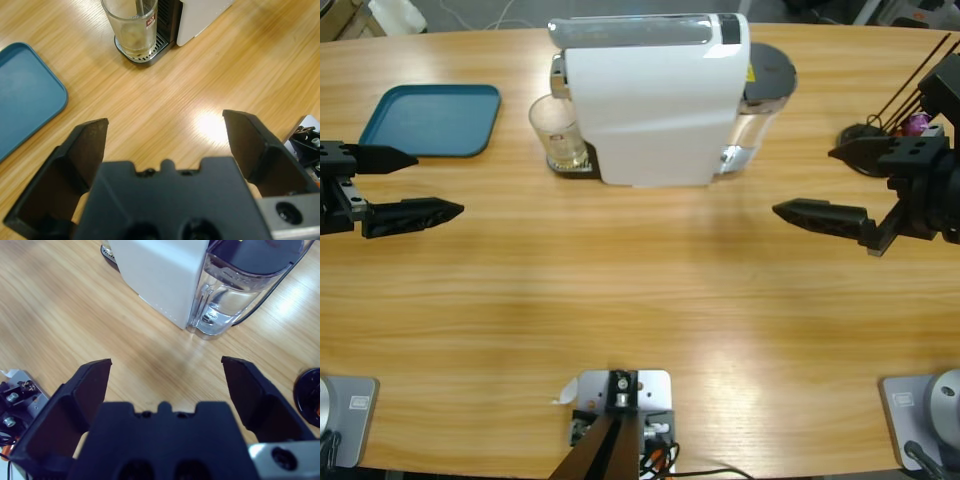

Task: Pour coffee

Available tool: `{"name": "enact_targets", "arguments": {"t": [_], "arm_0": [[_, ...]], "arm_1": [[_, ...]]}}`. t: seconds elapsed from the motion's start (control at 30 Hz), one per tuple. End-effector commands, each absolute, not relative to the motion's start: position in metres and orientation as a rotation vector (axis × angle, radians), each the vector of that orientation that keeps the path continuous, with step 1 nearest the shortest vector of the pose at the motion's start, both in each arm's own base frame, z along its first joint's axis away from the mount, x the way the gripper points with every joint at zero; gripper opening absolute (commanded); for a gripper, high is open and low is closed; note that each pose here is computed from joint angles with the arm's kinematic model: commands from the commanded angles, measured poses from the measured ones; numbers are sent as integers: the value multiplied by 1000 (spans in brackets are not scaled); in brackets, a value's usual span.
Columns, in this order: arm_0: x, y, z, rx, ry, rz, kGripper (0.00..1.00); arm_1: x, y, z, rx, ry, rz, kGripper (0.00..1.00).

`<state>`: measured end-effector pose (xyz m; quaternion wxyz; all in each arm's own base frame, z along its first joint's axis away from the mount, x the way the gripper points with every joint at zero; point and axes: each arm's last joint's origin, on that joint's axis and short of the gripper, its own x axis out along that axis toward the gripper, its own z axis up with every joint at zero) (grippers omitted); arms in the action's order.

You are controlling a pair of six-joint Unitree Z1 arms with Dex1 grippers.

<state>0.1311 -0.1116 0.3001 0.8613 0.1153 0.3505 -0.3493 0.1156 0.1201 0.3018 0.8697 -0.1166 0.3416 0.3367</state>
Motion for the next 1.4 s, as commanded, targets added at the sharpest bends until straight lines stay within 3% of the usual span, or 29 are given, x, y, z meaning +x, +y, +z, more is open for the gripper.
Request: {"name": "enact_targets", "arguments": {"t": [0.03,1.4], "arm_0": [[136,-112,294,256,752,-719,1000],[137,-110,296,249,745,-697,1000]], "arm_1": [[114,119,292,-271,733,691,991],[115,120,291,-273,736,688,991]]}}
